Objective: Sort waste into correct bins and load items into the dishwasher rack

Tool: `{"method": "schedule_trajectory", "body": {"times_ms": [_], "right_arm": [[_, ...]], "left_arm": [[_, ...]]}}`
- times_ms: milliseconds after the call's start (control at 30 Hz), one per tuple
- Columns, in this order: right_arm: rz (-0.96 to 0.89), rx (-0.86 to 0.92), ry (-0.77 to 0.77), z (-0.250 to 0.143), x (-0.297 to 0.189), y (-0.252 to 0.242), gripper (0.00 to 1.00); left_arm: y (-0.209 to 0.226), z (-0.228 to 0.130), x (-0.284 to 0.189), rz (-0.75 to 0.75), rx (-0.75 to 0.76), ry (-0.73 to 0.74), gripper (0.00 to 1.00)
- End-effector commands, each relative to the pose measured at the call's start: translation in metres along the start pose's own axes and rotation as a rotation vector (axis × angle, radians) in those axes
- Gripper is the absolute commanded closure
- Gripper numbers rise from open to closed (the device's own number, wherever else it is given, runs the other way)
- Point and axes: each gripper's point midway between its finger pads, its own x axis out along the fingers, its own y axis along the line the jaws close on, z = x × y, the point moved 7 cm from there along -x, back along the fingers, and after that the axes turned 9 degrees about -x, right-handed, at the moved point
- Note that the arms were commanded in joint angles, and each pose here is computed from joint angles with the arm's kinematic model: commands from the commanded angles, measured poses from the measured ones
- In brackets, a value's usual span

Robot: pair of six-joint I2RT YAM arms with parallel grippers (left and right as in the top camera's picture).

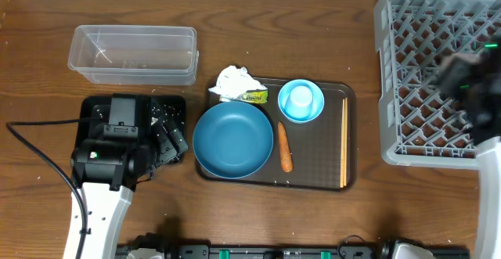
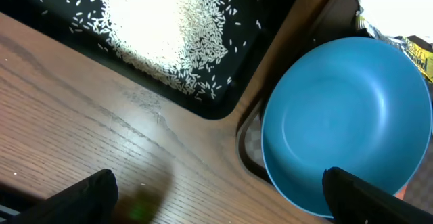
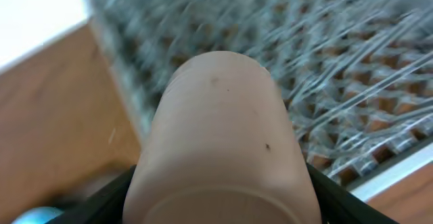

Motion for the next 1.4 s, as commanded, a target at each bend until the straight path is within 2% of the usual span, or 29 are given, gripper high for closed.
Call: {"method": "schedule_trajectory", "body": {"times_ms": [0,133,367,500,767,933,1000,1367], "right_arm": [[0.007,-0.012,0.003,0.011,0.019,-0.030,0.32],[-0.072,0.040,0.059,0.006,0.046,-0.070,0.30],[-0.080,0.120,0.138,-0.007,0.081,-0.103,0.29],[0.023,0.103,0.136,-0.006,0.089,-0.098,0.06],[0.095,0.096,0.140,-0.005,0.083,-0.086,0.05],[0.367,0.077,0.089,0.007,0.062,-0.032,0.06],[0.423,0.027,0.094,0.006,0.057,-0.005,0.05],[0.493,-0.433,0.184,-0.056,0.044,0.168,0.01]], "left_arm": [[-0.001,0.003,-0.004,-0.008,-0.013,-0.011,0.00],[-0.001,0.003,-0.004,-0.008,-0.013,-0.011,0.00],[-0.001,0.003,-0.004,-0.008,-0.013,-0.011,0.00],[-0.001,0.003,-0.004,-0.008,-0.013,-0.011,0.00],[-0.001,0.003,-0.004,-0.008,-0.013,-0.011,0.01],[-0.001,0.003,-0.004,-0.008,-0.013,-0.011,0.00],[-0.001,0.003,-0.004,-0.008,-0.013,-0.011,0.00],[-0.001,0.003,-0.004,-0.008,-0.013,-0.011,0.00]]}}
